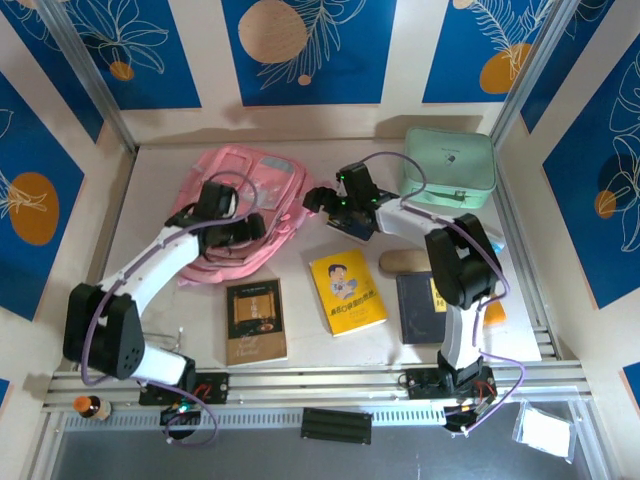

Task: Pack the student bag
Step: Rotate the student bag at the top-center of the table.

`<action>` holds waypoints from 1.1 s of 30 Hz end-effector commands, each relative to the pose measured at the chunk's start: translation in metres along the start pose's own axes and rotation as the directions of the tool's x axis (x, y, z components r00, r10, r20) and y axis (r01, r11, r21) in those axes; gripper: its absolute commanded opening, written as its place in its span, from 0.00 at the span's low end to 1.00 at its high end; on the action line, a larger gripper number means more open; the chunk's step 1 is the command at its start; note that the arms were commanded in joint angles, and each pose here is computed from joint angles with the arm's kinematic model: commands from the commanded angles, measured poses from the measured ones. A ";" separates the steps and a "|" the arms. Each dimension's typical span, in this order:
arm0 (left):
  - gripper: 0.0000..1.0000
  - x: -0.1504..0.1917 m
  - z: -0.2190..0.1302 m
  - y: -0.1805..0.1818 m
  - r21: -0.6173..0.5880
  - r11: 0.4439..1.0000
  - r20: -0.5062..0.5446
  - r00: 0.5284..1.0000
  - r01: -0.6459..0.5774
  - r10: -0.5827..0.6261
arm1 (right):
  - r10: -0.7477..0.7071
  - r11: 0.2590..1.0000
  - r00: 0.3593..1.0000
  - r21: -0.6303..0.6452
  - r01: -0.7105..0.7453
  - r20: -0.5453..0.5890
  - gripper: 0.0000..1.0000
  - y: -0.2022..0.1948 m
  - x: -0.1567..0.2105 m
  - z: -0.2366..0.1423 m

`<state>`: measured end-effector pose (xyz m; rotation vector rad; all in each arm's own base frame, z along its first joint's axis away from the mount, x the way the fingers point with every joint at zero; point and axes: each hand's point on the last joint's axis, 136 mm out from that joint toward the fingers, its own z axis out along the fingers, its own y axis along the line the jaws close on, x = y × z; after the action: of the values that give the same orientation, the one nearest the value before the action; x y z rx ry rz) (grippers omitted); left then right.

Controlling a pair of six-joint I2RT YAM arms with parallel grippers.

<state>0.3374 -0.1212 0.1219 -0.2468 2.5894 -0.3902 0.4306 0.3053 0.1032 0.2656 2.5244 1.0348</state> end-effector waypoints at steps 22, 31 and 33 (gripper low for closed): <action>0.84 0.033 0.032 0.020 0.103 0.947 -0.057 0.953 0.303 -0.299 | -0.033 0.996 0.994 -0.084 0.024 -0.104 0.05 0.018 -0.008 0.062; 0.83 -0.012 0.062 0.038 0.062 0.958 -0.014 0.960 0.281 -0.281 | -0.018 0.982 0.998 -0.191 0.005 -0.065 0.00 0.047 0.003 -0.006; 0.82 -0.017 0.065 0.042 0.042 0.962 -0.009 0.963 0.268 -0.268 | 0.035 0.979 0.996 -0.196 -0.049 -0.076 0.00 0.045 0.012 -0.015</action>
<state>0.3596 -0.0970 0.0569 -0.6538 2.5964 -0.5695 0.4380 0.3161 0.1010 0.2637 2.5140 1.1379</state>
